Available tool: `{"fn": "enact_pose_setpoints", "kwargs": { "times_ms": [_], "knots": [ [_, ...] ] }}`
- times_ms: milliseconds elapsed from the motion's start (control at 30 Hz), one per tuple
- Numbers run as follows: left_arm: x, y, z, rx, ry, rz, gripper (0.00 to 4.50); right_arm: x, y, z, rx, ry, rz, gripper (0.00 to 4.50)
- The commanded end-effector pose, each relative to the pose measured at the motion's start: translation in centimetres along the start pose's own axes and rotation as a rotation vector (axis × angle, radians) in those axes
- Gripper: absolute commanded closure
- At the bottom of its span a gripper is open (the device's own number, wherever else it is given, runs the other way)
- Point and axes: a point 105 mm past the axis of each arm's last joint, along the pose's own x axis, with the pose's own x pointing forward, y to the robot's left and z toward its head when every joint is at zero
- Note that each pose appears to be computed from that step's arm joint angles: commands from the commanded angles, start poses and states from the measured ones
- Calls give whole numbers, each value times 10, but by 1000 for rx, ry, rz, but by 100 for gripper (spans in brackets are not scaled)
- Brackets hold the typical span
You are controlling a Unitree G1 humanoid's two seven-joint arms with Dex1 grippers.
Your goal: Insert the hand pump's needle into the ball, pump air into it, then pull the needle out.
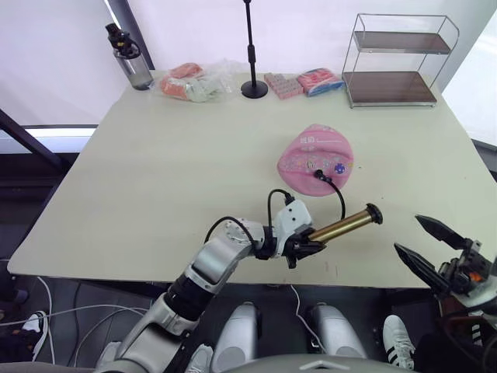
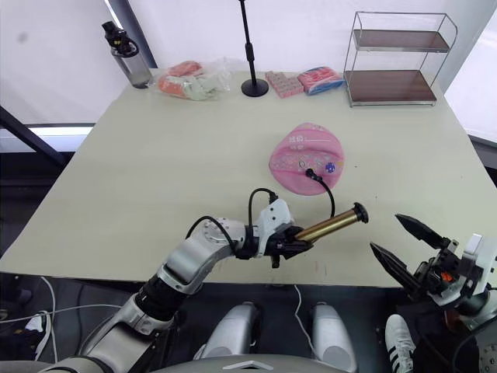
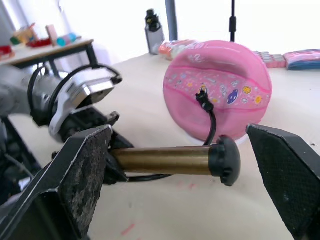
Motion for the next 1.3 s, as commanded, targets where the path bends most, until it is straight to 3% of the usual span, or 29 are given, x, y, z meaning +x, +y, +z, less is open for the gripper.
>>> {"fn": "enact_pose_setpoints", "kwargs": {
  "times_ms": [33, 233, 433, 800, 1300],
  "knots": [
    [-5, -3, 26, 49, -153, -17, 339, 15, 4, 9, 44, -52, -40, 0],
    [-8, -1, 34, 0, -286, -7, 339, 38, -1, 4, 208, -52, -152, 0],
    [-11, -4, 30, -32, -351, -28, 339, 62, 7, 11, 406, -96, -146, 0],
    [-11, -6, 24, -23, -345, -66, 339, 85, 15, 24, 596, -118, -87, 0],
    [-11, -12, 20, -19, -334, -101, 339, 97, 15, 36, 615, -150, -75, 0]
  ]
}}
